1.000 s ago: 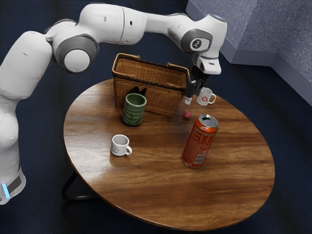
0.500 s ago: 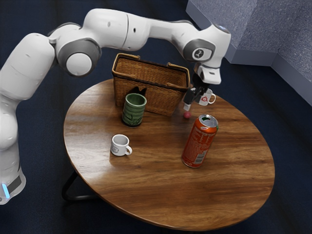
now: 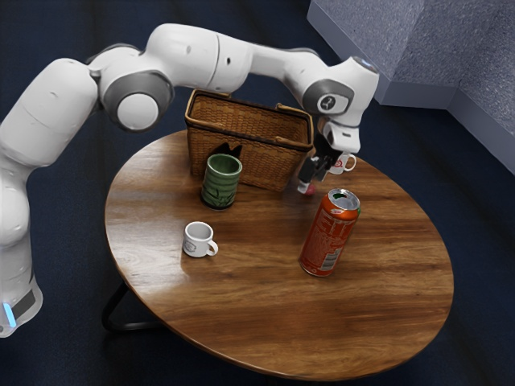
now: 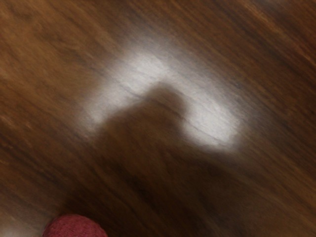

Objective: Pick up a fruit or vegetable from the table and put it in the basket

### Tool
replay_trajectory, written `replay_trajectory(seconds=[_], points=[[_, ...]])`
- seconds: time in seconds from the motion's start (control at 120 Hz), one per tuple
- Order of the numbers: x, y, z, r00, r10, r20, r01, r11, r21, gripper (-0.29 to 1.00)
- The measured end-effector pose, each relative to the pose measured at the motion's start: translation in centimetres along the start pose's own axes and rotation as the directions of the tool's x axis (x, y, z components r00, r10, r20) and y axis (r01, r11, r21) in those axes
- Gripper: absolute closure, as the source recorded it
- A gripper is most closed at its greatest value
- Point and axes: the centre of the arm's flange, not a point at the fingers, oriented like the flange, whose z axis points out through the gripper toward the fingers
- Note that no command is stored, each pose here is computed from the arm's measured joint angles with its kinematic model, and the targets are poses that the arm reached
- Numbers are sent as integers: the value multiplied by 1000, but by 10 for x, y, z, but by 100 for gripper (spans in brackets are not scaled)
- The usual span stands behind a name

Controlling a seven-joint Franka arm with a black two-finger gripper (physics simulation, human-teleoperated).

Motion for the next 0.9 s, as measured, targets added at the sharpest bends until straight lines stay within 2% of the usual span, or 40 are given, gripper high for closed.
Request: replay_trajectory(seconds=[0.9], points=[[0,-8,13,994,-102,-48,100,994,-41,0]])
